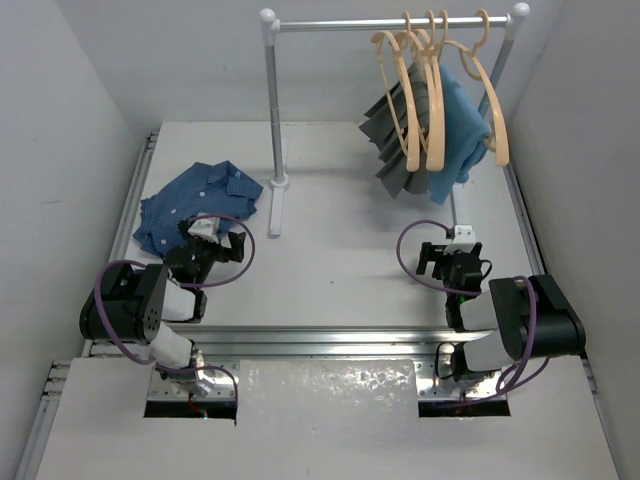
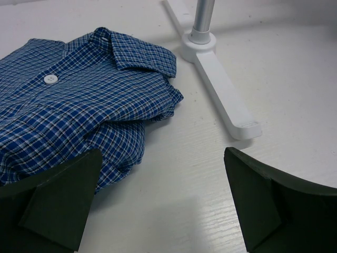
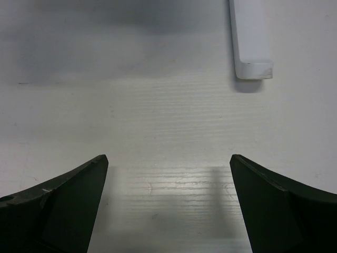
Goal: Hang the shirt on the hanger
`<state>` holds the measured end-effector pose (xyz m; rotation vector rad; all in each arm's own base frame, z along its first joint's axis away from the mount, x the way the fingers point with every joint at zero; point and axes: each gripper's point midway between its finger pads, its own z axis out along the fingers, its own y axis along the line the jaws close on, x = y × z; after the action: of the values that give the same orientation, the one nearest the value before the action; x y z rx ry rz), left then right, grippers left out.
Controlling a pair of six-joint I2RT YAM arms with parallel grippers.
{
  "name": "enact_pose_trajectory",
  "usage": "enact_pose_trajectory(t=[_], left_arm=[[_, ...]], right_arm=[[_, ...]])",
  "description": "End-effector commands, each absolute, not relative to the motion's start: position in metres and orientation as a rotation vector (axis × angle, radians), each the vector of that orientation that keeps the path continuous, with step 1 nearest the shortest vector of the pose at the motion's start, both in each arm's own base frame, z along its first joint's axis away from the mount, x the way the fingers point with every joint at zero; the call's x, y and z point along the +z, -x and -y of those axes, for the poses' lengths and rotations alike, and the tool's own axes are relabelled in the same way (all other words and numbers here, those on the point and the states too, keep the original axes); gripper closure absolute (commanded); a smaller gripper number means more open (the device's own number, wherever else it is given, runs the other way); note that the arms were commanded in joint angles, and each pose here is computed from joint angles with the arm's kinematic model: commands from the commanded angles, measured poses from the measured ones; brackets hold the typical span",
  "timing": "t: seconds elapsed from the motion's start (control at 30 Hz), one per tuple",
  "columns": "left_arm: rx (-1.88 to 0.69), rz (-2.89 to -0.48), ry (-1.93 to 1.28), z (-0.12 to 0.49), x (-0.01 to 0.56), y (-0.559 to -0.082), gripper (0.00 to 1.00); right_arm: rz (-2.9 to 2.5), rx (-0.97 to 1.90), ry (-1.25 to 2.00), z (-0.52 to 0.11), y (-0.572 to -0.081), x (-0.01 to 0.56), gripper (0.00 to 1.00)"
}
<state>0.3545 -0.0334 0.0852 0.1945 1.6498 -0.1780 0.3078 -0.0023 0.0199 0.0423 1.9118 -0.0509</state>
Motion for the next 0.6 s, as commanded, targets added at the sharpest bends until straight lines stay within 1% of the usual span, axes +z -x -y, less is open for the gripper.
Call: enact_pose_trajectory(t=[0.0, 0.17, 0.23, 0.27, 0.3, 0.33, 0.37, 0.4, 0.43, 0.47, 0.5, 0.53, 0.57], left_arm=[[-0.177, -1.544, -0.2, 0.034, 0.114, -0.363, 0.0], [-0.182, -1.539, -0.206, 0.035, 0.115, -0.364, 0.0], [-0.222, -1.503, -0.266, 0.044, 0.149, -0.384, 0.01], [-0.241, -1.653, -0.3, 0.045, 0.136, -0.384, 0.0], [-0.242, -1.569, -0.383, 0.052, 0.192, -0.407, 0.0], [-0.242, -1.64, -0.389, 0.05, 0.197, -0.408, 0.01], [-0.22, -1.657, -0.401, 0.047, 0.208, -0.414, 0.0], [-0.161, -1.608, -0.422, 0.042, 0.251, -0.43, 0.0], [-0.128, -1.752, -0.441, 0.033, 0.226, -0.432, 0.01], [-0.092, -1.809, -0.429, 0.024, 0.223, -0.438, 0.02], [-0.037, -1.902, -0.388, 0.006, 0.222, -0.44, 0.09], [-0.024, -1.976, -0.39, -0.002, 0.202, -0.446, 0.13], [-0.017, -2.003, -0.392, -0.008, 0.201, -0.45, 0.15]], right_arm=[[-1.861, -0.038, -0.041, 0.001, -0.316, 0.033, 0.01], [-1.861, -0.04, -0.042, 0.001, -0.316, 0.033, 0.01], [-1.861, -0.041, -0.041, 0.001, -0.316, 0.033, 0.01], [-1.861, -0.041, -0.041, 0.001, -0.316, 0.033, 0.01], [-1.861, -0.042, -0.042, 0.002, -0.316, 0.033, 0.01], [-1.859, -0.041, -0.041, 0.001, -0.317, 0.033, 0.01], [-1.861, -0.041, -0.041, 0.001, -0.317, 0.032, 0.01], [-1.859, -0.041, -0.041, 0.001, -0.316, 0.033, 0.01], [-1.859, -0.042, -0.042, 0.002, -0.316, 0.033, 0.01], [-1.858, -0.041, -0.039, 0.001, -0.316, 0.033, 0.01], [-1.855, -0.042, -0.038, 0.002, -0.316, 0.034, 0.01], [-1.855, -0.043, -0.034, 0.001, -0.316, 0.034, 0.01], [-1.855, -0.037, -0.025, 0.0, -0.317, 0.034, 0.01]])
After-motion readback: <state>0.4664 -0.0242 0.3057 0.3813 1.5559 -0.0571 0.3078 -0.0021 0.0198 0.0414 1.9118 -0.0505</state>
